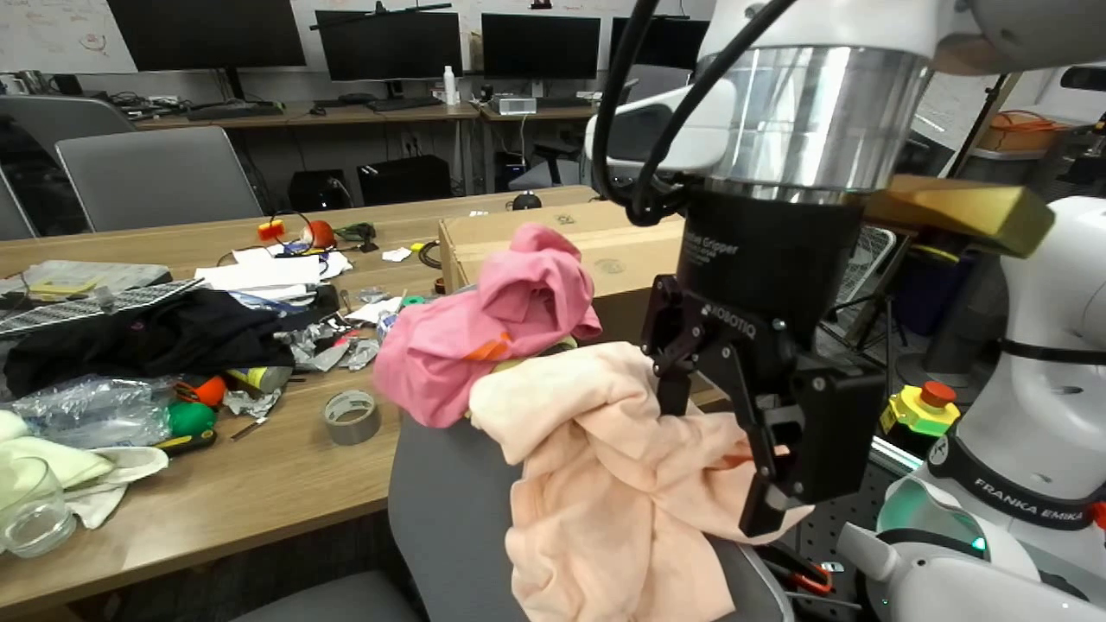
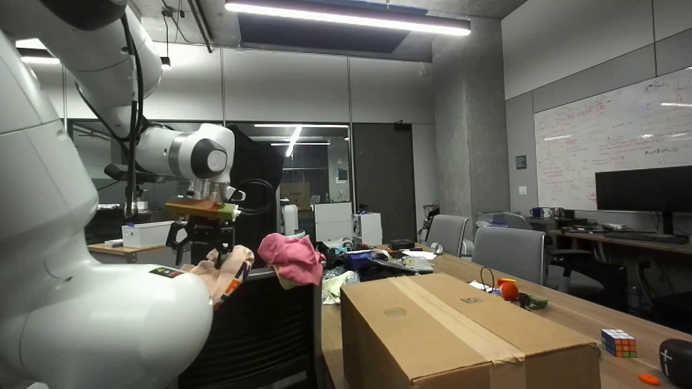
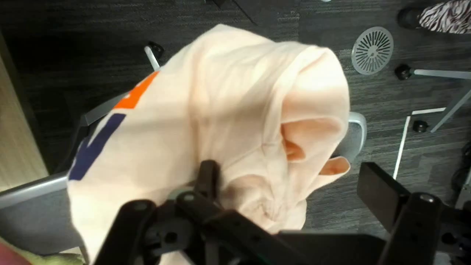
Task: Move the clothes on the chair headrest to the box
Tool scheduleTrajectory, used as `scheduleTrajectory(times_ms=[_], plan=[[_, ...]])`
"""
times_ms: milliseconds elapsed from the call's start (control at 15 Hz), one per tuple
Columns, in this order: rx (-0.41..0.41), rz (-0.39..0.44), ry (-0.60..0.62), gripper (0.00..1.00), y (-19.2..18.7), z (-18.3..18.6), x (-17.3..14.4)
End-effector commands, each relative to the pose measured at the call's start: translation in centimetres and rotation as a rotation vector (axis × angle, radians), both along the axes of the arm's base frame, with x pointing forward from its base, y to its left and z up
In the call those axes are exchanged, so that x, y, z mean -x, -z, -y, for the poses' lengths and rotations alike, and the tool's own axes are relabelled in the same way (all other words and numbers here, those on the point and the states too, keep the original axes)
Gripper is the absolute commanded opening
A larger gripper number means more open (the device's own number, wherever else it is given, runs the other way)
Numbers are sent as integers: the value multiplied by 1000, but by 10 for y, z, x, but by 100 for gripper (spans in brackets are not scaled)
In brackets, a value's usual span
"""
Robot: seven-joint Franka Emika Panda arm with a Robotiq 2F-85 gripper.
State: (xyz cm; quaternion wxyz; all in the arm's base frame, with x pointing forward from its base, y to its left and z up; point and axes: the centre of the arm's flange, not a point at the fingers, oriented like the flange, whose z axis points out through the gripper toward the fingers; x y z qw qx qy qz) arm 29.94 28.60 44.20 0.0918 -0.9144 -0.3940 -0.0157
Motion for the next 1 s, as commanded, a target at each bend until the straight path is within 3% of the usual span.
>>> scheduleTrajectory(times_ms=[0,400,467,933], plan=[[86,59,37,100,2,-21,-11],[274,107,75,100,21,-24,-21],[285,110,67,78,21,-25,-21],[288,151,51,27,7,-24,-21]])
